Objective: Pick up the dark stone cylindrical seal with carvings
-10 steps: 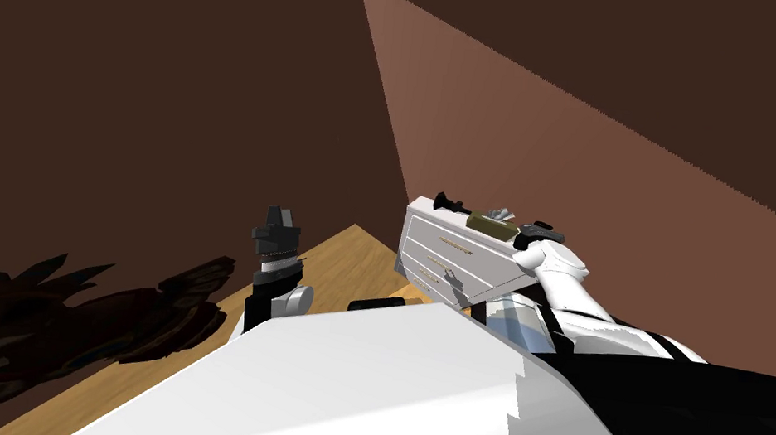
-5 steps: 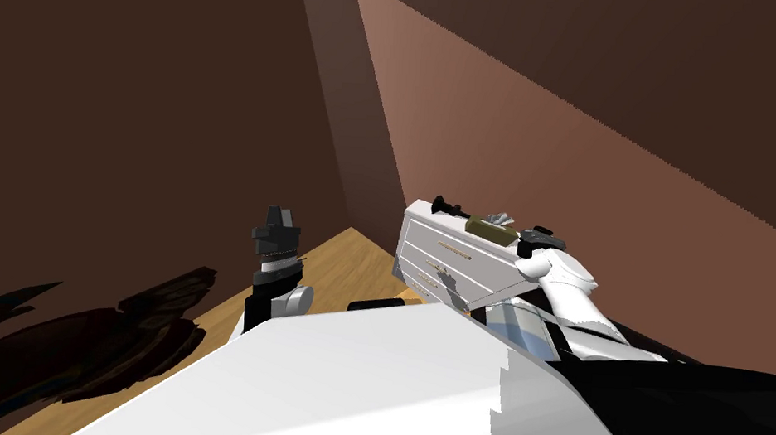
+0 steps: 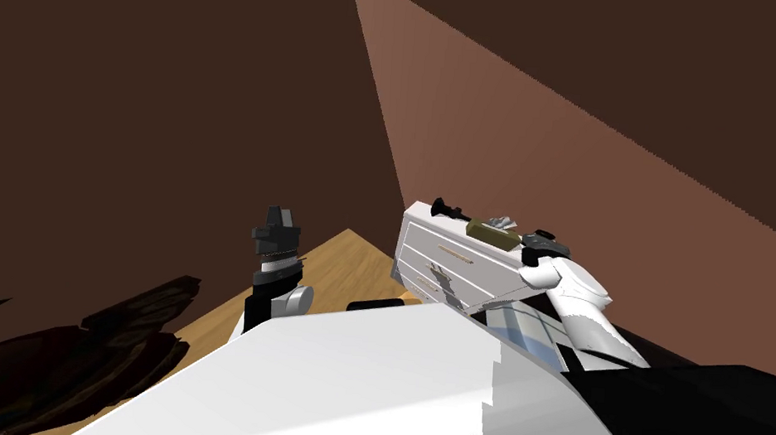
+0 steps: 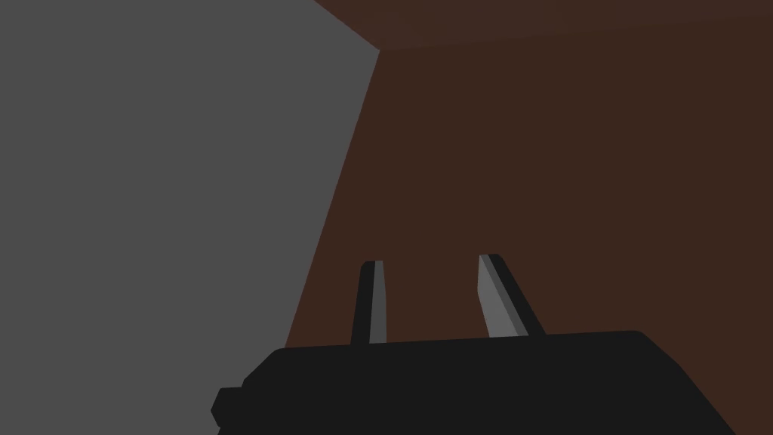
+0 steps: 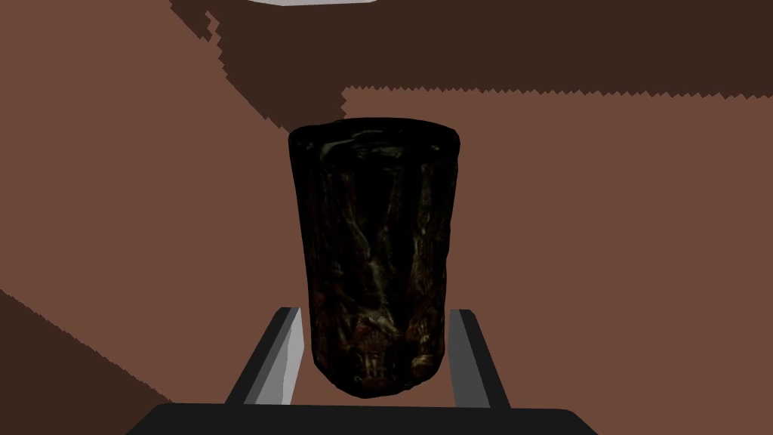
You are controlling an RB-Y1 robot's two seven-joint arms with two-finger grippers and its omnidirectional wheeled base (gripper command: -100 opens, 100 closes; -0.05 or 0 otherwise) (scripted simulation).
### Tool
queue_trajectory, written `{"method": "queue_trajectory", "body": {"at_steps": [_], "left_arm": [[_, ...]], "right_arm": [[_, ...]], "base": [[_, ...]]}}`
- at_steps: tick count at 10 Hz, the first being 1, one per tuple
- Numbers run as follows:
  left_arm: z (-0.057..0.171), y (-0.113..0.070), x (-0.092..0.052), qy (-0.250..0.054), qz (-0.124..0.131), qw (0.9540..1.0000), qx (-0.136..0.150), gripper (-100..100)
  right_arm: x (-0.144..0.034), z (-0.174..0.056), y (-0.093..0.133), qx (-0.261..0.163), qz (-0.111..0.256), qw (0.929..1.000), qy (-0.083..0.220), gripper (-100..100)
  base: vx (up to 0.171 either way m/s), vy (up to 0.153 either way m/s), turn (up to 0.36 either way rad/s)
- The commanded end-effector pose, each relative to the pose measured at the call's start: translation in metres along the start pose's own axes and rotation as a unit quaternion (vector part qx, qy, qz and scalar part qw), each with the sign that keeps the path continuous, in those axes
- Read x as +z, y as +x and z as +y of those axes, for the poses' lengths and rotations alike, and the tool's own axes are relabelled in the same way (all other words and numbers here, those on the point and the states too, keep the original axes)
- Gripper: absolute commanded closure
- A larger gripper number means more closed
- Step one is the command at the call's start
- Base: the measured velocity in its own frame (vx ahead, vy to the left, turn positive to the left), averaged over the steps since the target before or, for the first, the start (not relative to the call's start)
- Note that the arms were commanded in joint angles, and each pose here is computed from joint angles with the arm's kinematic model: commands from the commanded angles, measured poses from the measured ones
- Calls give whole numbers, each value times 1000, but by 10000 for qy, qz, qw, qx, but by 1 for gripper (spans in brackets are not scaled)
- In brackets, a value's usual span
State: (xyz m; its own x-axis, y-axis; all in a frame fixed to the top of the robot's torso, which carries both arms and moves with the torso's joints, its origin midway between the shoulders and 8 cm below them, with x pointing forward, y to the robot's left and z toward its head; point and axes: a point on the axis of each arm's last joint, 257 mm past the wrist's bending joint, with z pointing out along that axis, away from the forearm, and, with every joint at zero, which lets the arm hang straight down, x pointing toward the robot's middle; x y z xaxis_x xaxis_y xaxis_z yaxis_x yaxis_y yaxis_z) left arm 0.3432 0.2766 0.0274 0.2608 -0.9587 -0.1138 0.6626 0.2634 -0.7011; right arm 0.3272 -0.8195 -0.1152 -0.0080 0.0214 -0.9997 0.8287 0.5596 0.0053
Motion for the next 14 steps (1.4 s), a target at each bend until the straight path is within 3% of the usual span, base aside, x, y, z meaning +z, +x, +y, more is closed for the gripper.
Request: {"method": "queue_trajectory", "body": {"at_steps": [1,5,6,14], "left_arm": [[0,0,0,0,0,10000,0,0],[0,0,0,0,0,10000,0,0],[0,0,0,1,0,10000,0,0],[0,0,0,0,0,10000,0,0]], "right_arm": [[-10,-4,4,-55,7,10000,-62,100],[-26,-10,4,-48,-6,9999,-156,100],[-35,-21,11,51,51,9999,-114,100],[-77,-32,-1,-72,-24,9993,-358,100]], "base": [[103,-4,-80],[76,-9,-40],[99,12,-81],[82,-8,-50]]}}
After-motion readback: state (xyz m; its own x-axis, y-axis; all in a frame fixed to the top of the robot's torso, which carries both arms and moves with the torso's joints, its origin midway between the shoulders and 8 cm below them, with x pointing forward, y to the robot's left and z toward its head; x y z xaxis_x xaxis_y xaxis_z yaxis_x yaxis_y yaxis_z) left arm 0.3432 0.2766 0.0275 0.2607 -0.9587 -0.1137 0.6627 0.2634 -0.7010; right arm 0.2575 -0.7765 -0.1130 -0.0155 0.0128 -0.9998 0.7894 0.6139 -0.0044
